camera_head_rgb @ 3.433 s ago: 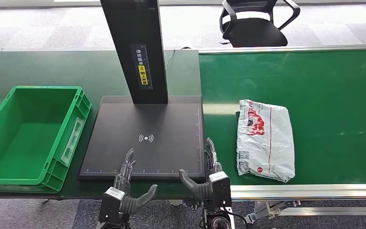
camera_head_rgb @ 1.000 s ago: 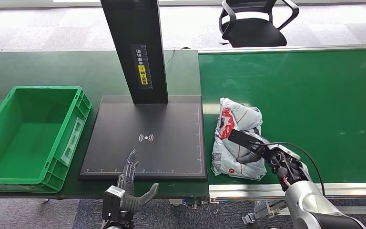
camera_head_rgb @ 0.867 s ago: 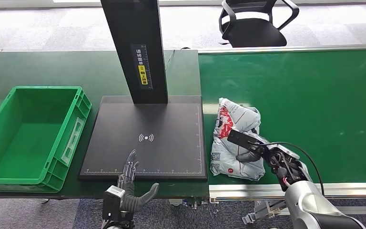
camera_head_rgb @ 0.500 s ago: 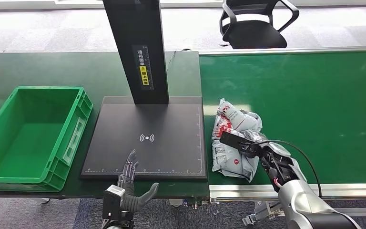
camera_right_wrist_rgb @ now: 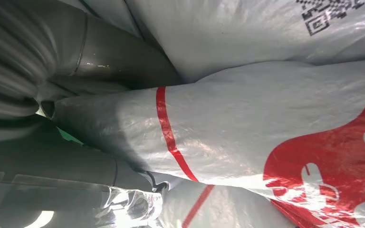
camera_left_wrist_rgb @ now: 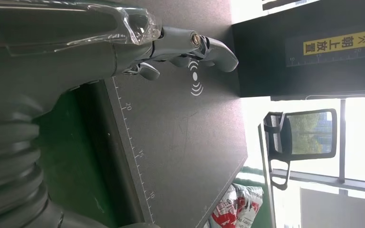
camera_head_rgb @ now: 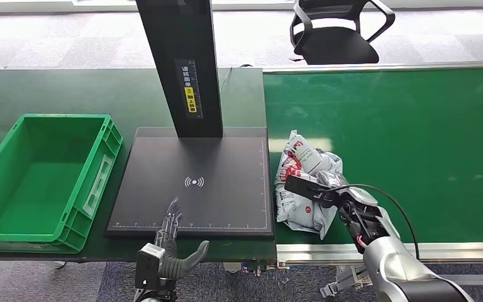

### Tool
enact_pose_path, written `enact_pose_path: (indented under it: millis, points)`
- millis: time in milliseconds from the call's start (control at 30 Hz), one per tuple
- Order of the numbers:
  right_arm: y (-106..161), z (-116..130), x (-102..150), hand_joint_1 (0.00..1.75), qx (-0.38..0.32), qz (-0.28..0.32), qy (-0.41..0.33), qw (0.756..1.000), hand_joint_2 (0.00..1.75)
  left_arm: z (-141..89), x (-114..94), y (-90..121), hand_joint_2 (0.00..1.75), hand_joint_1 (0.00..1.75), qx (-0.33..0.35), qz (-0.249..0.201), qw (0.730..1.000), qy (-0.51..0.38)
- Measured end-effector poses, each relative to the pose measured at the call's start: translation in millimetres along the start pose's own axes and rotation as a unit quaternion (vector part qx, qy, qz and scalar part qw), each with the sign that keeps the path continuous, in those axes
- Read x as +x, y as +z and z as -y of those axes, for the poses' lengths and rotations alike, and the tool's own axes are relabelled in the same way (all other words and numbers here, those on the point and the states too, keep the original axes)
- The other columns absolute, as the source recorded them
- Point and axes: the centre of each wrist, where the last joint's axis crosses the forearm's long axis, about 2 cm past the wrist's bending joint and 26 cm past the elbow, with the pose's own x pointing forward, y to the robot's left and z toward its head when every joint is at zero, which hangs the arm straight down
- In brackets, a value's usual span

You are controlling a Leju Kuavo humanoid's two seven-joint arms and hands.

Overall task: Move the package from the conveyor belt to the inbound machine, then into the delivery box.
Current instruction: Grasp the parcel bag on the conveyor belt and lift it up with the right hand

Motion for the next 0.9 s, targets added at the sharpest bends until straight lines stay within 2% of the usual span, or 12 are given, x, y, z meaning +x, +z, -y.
enact_pose_path:
  millis: [167, 267, 333, 400, 467, 533, 600, 667, 733, 900]
  points:
    - [-1.4, -4.6, 4.8, 1.75, -0.028, 0.015, 0.008, 0.999, 1.75, -0.1, 0.2, 0.3, 1.75, 0.00, 0.000, 0.000, 1.000, 0.000]
    - [-2.9, -12.9, 11.3, 1.73, -0.104, 0.070, -0.014, 0.992, 1.75, -0.8, 1.2, 1.0, 1.75, 0.00, -0.001, 0.002, 1.000, -0.002]
    - [-3.2, -15.9, 18.4, 1.74, -0.184, 0.133, -0.053, 0.972, 1.75, -1.4, 1.7, 1.7, 1.75, 0.00, -0.002, 0.004, 1.000, -0.005]
    - [-1.0, -10.0, 26.4, 1.74, -0.294, 0.214, -0.137, 0.921, 1.75, -1.9, 1.8, 2.3, 1.75, 0.00, 0.000, 0.008, 1.000, -0.011]
    - [4.4, 6.4, 32.0, 1.73, -0.400, 0.269, -0.242, 0.842, 1.75, -2.2, 1.6, 2.8, 1.75, 0.00, 0.006, 0.012, 1.000, -0.017]
    - [11.4, 25.1, 35.9, 1.73, -0.464, 0.293, -0.311, 0.776, 1.75, -2.8, 1.2, 3.4, 1.75, 0.00, 0.012, 0.015, 1.000, -0.021]
    - [19.7, 38.3, 38.3, 1.74, -0.510, 0.306, -0.335, 0.731, 1.75, -3.1, 0.8, 4.4, 1.75, 0.00, 0.016, 0.014, 0.999, -0.023]
    - [28.0, 45.4, 40.7, 1.75, -0.547, 0.312, -0.343, 0.697, 1.75, -3.1, 0.4, 5.2, 1.75, 0.00, 0.018, 0.014, 0.999, -0.024]
    - [34.8, 47.8, 43.7, 1.75, -0.572, 0.315, -0.347, 0.673, 1.75, -3.1, 0.2, 5.7, 1.75, 0.00, 0.019, 0.013, 0.999, -0.024]
    - [48.2, 48.4, 52.4, 1.73, -0.604, 0.330, -0.349, 0.636, 1.75, -2.9, -0.2, 7.1, 1.75, 0.00, 0.024, 0.013, 0.999, -0.026]
